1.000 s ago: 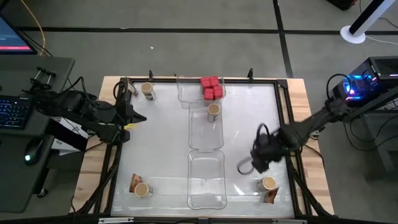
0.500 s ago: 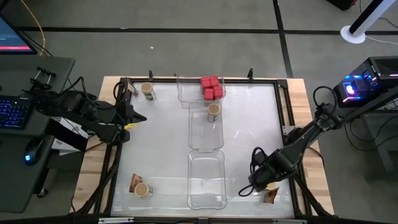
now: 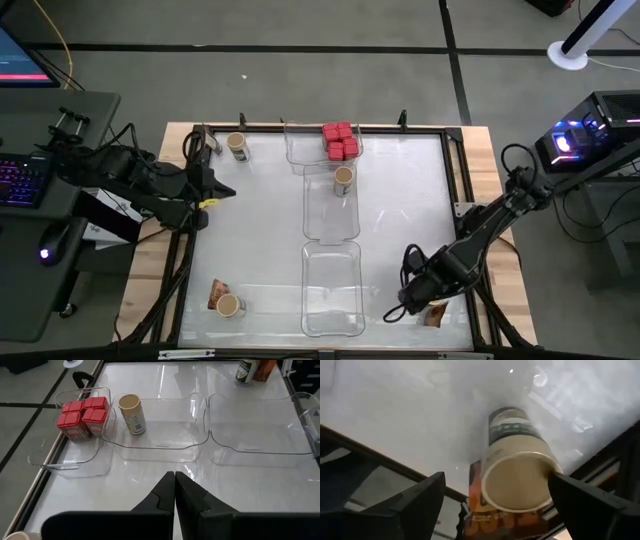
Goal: Sort spices by type
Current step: Put the bottom right gold seasoning bottle into the center transparent bin
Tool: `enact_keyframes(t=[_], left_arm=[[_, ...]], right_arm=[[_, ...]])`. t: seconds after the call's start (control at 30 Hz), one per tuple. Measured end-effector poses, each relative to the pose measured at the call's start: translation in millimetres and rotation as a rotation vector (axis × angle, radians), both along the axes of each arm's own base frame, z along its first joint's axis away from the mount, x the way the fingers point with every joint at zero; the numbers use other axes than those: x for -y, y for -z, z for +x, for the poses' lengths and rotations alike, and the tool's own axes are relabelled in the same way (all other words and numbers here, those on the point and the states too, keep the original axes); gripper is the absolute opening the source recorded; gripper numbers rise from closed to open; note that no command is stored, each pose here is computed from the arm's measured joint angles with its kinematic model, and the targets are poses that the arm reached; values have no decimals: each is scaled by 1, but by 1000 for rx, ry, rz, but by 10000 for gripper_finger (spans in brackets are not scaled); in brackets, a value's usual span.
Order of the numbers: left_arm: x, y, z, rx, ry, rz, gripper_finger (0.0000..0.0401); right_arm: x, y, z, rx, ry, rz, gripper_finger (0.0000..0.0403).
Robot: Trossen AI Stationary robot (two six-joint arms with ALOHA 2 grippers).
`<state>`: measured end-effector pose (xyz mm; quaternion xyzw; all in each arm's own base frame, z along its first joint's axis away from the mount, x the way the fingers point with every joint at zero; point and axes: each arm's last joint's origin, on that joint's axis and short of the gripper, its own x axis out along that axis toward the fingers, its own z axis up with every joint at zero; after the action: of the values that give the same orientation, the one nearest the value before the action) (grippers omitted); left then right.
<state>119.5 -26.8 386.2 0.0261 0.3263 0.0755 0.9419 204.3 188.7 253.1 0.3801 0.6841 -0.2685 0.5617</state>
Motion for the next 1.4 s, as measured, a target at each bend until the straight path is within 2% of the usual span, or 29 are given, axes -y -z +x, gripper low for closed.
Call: enact_keyframes(t=[0.2,0.43,0.6,0.83,1.1,1.3,1.4], left_arm=[[1,0,0,-5,16,-24,0],[1,0,0,1,-4,-55,0],[1,0,0,2,-10,-63,0],[1,0,0,4,-19,-74,0],[1,0,0,5,-19,-75,0],[1,0,0,6,-21,-78,0],[1,0,0,6,-21,-78,0]], right_arm=[[6,2,-7,-45,21,-98,348],[5,-5,-5,-5,-43,-89,348],[9,-5,-12,-64,-36,-142,348],[5,7,-10,-41,-43,-95,348],[8,18,-12,-57,-25,-117,348],[6,21,-10,-36,-53,-84,348],[6,31,-13,-86,-53,-34,348]])
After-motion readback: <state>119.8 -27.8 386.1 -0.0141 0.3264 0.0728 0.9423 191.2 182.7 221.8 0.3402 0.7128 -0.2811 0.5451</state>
